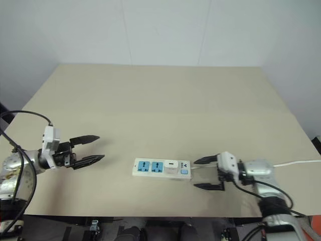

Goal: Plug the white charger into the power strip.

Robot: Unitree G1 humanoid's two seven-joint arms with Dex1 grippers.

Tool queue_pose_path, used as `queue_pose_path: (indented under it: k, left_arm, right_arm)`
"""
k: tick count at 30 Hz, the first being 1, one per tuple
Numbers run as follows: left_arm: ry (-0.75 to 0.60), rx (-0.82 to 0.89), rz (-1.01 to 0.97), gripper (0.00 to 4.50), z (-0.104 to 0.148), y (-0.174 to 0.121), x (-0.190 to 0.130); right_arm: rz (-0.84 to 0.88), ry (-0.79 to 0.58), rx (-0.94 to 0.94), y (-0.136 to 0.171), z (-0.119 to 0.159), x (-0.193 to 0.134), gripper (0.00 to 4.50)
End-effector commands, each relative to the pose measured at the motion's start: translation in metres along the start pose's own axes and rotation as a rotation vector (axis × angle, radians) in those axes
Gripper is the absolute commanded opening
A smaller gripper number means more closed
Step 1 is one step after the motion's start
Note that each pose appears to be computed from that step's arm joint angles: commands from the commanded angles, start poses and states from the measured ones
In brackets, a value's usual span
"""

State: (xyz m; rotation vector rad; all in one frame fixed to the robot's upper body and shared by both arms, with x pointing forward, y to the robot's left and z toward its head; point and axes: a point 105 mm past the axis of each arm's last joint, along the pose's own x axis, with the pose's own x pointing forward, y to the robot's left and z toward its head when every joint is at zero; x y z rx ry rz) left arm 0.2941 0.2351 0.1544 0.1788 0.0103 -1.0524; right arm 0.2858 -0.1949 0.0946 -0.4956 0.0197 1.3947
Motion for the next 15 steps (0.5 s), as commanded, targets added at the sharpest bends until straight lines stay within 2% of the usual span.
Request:
queue_pose_path:
  k: [1,7,15]
  left_arm:
    - [-0.019,0.042,0.027,4.5,0.013,-0.001,-0.008]
    - [-0.02,0.033,0.05,4.5,0.011,-0.003,-0.008]
    - [-0.01,0.018,0.042,4.5,0.008,-0.005,-0.005]
  right_arm:
    - [-0.04,-0.009,-0.057,-0.005,0.025,-0.027,4.44]
    - [-0.121,0.063,-0.066,-0.002,0.037,-0.064,4.44]
    - [-0.168,0.12,-0.028,0.007,0.044,-0.088,4.44]
